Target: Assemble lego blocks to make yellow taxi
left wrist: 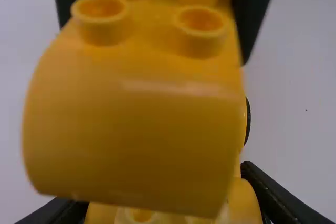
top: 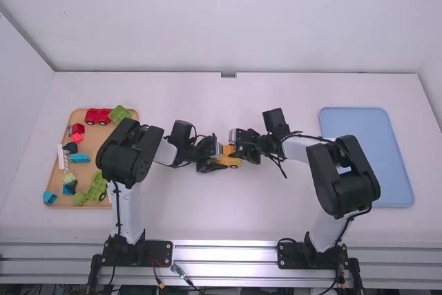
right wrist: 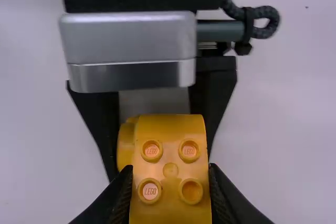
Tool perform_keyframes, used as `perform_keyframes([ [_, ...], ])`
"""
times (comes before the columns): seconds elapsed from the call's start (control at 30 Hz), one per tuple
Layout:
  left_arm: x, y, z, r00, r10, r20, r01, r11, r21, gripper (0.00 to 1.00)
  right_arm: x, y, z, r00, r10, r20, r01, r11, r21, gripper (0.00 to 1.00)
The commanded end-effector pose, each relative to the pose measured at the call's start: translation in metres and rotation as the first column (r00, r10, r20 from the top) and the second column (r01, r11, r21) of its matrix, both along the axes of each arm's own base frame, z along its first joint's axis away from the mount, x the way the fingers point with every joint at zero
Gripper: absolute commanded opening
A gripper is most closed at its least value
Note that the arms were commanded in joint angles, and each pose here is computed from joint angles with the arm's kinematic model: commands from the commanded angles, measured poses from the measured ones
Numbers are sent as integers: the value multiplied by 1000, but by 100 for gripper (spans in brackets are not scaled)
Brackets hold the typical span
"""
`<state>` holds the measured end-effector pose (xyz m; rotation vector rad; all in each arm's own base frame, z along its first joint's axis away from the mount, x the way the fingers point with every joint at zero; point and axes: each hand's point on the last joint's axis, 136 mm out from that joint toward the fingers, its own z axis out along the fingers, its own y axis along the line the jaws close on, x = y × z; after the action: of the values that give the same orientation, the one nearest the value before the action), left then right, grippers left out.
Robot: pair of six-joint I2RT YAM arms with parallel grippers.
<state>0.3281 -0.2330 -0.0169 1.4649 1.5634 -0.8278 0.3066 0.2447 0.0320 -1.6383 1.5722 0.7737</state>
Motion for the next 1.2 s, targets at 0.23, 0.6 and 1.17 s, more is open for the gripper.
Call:
perform_keyframes([
  [0.23,-18,-1,-10,999,-44,-20,44,999,-5,45,-13,-1,-3,998,-3,-58,5,1000,29,10],
  [0.6,-19,-1,-9,999,-46,-23,46,999,-12,43,-16,2,-9,994,6,-105,0,998,59,8],
  [1.17,-20,-3,-9,998,-52,-22,52,999,-12,40,-26,-1,-16,993,17,-118,-12,999,45,2],
])
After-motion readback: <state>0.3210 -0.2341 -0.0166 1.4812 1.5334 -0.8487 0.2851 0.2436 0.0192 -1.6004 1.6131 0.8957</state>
